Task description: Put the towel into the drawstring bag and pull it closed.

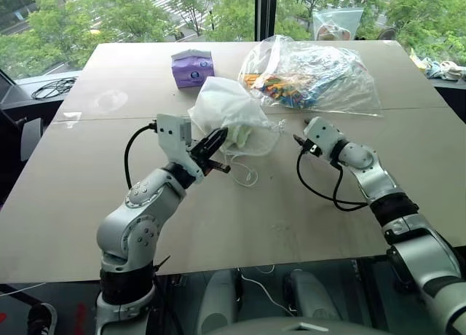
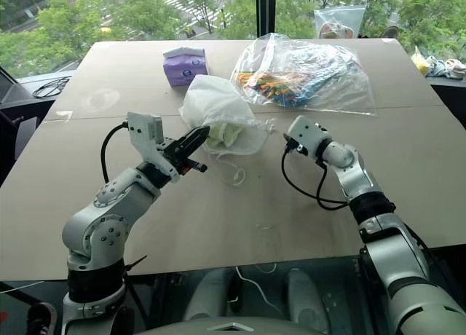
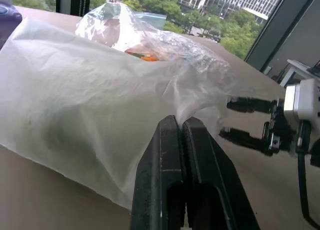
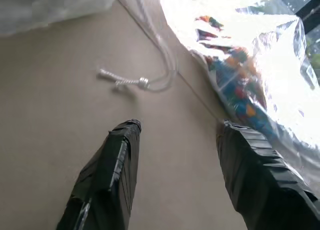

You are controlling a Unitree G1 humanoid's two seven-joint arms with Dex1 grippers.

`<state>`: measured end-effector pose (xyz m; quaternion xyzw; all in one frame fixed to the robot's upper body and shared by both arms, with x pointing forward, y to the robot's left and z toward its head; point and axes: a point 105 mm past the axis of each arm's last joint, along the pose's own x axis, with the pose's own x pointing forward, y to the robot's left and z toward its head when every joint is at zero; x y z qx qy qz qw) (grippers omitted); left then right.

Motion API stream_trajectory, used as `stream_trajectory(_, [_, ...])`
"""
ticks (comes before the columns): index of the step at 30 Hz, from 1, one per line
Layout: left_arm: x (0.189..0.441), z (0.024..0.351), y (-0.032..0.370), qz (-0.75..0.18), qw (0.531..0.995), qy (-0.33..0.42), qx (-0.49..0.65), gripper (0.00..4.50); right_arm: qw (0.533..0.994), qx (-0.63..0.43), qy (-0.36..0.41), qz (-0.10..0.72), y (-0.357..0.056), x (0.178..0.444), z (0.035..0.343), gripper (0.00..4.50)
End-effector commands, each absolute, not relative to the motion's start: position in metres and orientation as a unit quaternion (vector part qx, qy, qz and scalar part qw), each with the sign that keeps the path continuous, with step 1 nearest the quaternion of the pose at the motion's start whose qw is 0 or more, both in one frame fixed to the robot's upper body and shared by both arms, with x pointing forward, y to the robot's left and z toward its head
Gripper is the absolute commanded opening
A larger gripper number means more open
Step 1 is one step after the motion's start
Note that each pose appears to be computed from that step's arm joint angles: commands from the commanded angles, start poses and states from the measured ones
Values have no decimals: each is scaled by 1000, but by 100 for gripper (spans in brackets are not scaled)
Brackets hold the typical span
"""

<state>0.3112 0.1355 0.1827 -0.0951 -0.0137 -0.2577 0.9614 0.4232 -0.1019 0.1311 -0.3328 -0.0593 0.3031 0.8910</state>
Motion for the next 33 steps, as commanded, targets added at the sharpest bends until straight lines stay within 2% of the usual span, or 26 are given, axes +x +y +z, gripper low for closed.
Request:
stream_trajectory(1, [299,200,136,-271,958,-48,-80,0,884,-330,-110,310,-81,429,148,264])
stream_trajectory(5, [297,200,137,-268,960,-47,-72,0,867,-337,-135,342,-58,428,153,264])
stream_trajectory(9, [297,201,138,-264,961,-49,-69,0,875,-318,-163,328,-53,431,165,264])
stream_trajectory(10, [297,201,138,-263,961,-49,-69,0,878,-307,-167,327,-53,431,167,212])
stream_trajectory(11, [297,201,138,-263,961,-49,-69,0,880,-303,-169,325,-54,431,168,183])
stream_trajectory(14, [297,201,139,-259,962,-50,-72,0,882,-303,-166,321,-60,431,165,25])
stream_trajectory(15, [298,201,139,-258,962,-50,-72,0,883,-303,-164,318,-64,431,163,8])
stream_trajectory(25, [308,200,125,-279,957,-47,-64,0,893,-309,-135,300,-110,417,146,3])
stream_trajectory(32, [315,200,111,-301,951,-49,-60,0,881,-321,-97,334,-116,397,135,3])
stream_trajectory(33, [315,200,111,-302,950,-49,-60,0,880,-320,-96,337,-115,396,135,30])
